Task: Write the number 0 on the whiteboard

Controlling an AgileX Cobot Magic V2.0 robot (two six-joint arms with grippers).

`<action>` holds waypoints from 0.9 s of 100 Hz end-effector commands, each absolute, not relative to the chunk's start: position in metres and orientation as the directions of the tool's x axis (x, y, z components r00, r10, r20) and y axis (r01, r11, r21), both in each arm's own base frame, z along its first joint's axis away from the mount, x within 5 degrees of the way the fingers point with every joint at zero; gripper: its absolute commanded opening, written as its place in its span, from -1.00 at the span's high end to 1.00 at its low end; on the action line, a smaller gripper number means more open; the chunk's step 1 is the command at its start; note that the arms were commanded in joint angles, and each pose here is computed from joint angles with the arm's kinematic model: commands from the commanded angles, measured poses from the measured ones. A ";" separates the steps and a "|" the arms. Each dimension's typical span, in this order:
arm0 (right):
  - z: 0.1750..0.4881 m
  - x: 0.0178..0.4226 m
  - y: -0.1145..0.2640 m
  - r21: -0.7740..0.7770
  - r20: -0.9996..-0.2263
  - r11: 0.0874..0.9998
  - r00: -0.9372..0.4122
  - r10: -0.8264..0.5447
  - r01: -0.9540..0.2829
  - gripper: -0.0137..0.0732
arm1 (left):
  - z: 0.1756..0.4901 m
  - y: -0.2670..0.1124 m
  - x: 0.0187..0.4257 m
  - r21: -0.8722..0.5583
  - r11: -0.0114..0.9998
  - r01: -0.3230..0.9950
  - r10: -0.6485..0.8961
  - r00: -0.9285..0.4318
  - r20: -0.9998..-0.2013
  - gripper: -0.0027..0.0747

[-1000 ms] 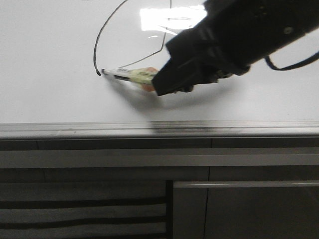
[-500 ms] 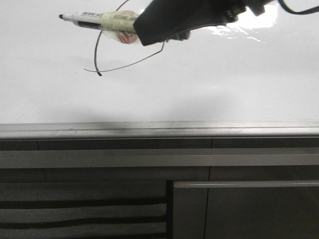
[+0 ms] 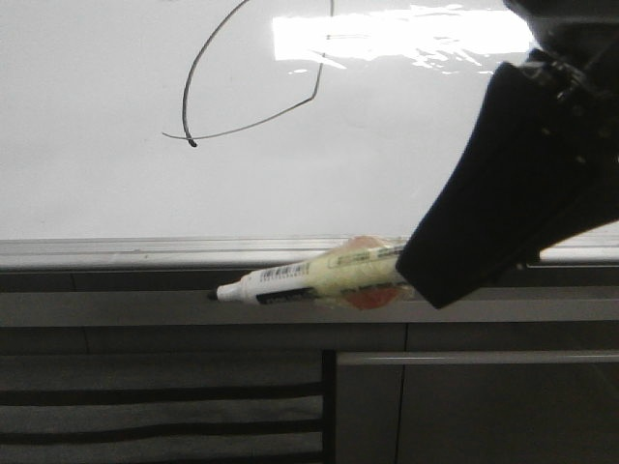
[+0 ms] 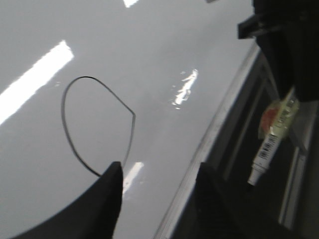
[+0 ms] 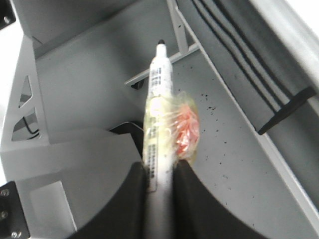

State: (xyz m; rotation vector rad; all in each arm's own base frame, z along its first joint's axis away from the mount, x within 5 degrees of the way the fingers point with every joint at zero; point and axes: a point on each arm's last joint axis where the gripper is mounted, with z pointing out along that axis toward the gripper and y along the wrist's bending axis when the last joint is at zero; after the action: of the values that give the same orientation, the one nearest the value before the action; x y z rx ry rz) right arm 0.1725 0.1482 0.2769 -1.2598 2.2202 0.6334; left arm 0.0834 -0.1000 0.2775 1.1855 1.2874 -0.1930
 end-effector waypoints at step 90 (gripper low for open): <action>0.324 0.173 0.169 0.178 -0.700 0.392 -0.396 -0.594 -0.903 0.84 | 0.261 -0.176 0.113 0.584 0.196 0.788 0.533 0.414 -0.738 -0.07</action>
State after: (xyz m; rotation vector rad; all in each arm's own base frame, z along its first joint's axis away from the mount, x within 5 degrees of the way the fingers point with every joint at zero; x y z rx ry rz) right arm 0.1746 0.1668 0.3077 -1.3214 2.1670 0.7004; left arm 0.1131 -0.1694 0.2463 1.5170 1.3081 -0.2156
